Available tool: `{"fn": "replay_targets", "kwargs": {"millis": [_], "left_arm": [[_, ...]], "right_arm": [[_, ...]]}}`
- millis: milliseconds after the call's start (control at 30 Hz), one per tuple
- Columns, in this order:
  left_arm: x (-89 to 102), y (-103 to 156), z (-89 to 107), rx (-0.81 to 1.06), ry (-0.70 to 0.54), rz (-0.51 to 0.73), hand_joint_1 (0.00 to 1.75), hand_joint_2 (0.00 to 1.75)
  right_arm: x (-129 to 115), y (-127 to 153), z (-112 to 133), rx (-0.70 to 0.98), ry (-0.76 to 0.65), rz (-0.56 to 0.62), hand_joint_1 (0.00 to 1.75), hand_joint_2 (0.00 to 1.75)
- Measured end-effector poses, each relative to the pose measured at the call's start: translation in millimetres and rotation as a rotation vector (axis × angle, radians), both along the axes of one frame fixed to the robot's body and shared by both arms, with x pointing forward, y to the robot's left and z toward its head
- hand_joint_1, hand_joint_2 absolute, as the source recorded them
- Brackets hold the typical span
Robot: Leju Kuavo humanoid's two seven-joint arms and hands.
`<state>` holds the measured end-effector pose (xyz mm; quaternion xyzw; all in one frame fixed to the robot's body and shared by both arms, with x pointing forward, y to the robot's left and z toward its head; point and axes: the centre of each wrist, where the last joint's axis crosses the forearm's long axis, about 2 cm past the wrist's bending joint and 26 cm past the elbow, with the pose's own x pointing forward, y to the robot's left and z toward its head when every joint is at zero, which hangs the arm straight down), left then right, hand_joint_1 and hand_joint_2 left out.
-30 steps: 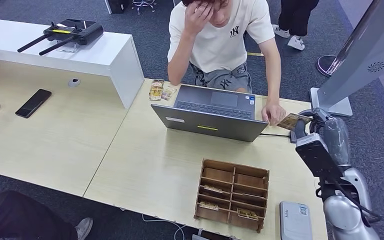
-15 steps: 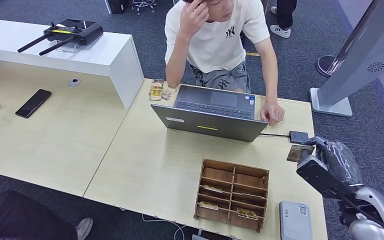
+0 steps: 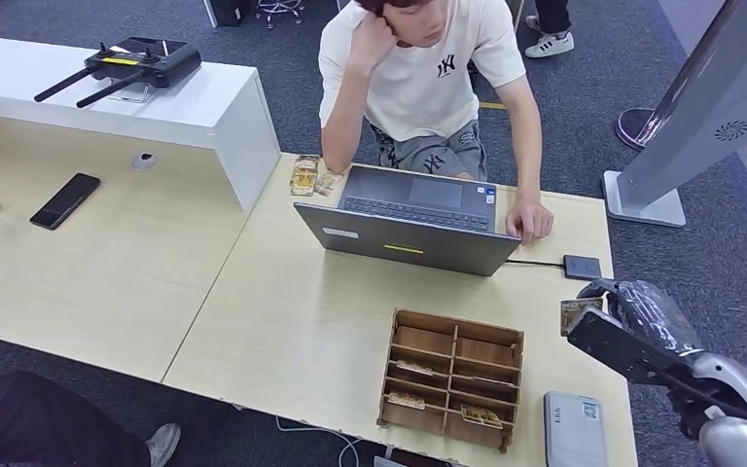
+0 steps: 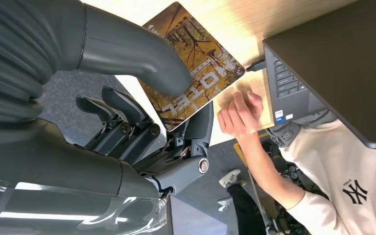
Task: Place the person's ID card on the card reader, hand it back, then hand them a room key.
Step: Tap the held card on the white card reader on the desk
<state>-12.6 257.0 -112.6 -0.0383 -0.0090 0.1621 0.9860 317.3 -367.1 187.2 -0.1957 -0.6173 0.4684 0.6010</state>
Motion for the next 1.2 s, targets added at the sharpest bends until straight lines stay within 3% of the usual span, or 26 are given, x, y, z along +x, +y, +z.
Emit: {"fn": "replay_targets", "kwargs": {"millis": [400,867,1200], "left_arm": [[-0.1,0.0,0.0,-0.006,0.02,0.059,0.0,0.0],[-1.6,0.8,-0.1,-0.004,0.036,0.1,0.0,0.0],[-2.6,3.9,-0.3,0.0,0.049,0.114,0.0,0.0]], "right_arm": [[-2.0,-15.0,-3.3,0.022,0.151,-0.043,1.75,1.75],[-50.3,-31.8,-33.3,0.059,0.372,-0.117,1.75,1.75],[-70.0,-31.2,-44.9,0.084,0.472,-0.126,1.75,1.75]]}}
